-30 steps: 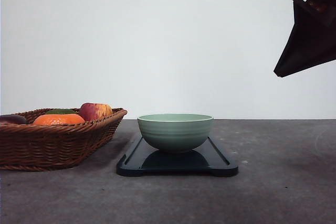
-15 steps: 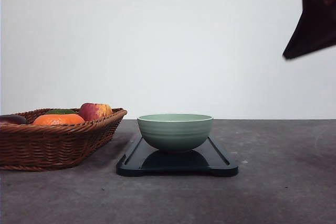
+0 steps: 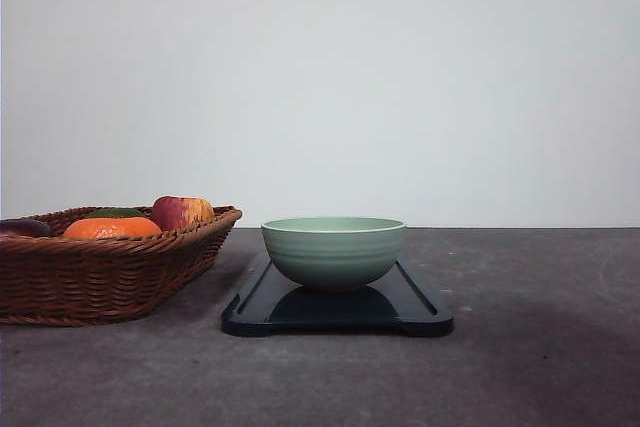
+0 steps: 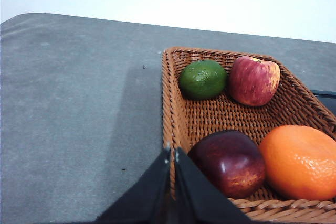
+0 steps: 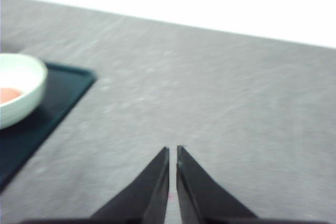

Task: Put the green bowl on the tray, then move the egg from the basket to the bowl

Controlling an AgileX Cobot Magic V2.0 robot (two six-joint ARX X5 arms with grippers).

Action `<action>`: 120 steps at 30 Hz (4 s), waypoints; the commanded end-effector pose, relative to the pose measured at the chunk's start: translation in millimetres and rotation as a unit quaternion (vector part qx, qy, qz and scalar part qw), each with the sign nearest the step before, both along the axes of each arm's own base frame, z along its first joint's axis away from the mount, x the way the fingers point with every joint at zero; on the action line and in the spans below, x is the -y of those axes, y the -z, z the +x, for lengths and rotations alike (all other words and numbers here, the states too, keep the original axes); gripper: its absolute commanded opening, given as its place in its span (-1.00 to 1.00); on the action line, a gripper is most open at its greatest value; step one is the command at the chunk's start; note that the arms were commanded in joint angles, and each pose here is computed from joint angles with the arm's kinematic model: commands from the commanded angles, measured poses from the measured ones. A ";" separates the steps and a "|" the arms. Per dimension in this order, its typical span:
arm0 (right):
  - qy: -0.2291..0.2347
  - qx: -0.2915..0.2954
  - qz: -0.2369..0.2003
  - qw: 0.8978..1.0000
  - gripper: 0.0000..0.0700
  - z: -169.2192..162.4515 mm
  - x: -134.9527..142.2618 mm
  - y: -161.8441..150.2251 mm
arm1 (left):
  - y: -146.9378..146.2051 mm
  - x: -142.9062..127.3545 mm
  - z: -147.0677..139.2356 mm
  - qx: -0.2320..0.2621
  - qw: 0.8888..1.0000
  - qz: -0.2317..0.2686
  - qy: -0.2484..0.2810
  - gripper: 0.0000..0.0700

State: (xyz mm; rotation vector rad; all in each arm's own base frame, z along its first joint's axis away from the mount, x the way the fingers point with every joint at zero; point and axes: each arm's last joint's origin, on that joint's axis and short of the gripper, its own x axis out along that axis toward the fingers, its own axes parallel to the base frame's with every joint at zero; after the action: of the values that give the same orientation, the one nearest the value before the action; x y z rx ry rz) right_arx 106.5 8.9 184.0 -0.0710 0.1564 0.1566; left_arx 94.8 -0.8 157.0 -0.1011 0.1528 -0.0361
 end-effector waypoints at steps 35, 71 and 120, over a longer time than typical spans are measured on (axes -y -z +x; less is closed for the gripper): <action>0.071 0.039 0.019 0.997 -0.95 -9.6 7.5 25.3 | 7.1 -0.3 0.8 -0.013 1.000 0.003 -0.002 -1.00; 0.071 0.039 0.019 0.997 -0.95 -9.6 7.5 25.3 | 7.1 -0.3 0.8 -0.013 1.000 0.003 -0.002 -1.00; 0.071 0.039 0.019 0.997 -0.95 -9.6 7.5 25.3 | 7.1 -0.3 0.8 -0.013 1.000 0.003 -0.002 -1.00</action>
State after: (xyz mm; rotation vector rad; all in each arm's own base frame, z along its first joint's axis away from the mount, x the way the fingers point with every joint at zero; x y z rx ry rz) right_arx 96.5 1.5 159.4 -0.0435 0.0834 0.0179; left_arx 94.8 -0.8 157.0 -0.1011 0.1532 -0.0359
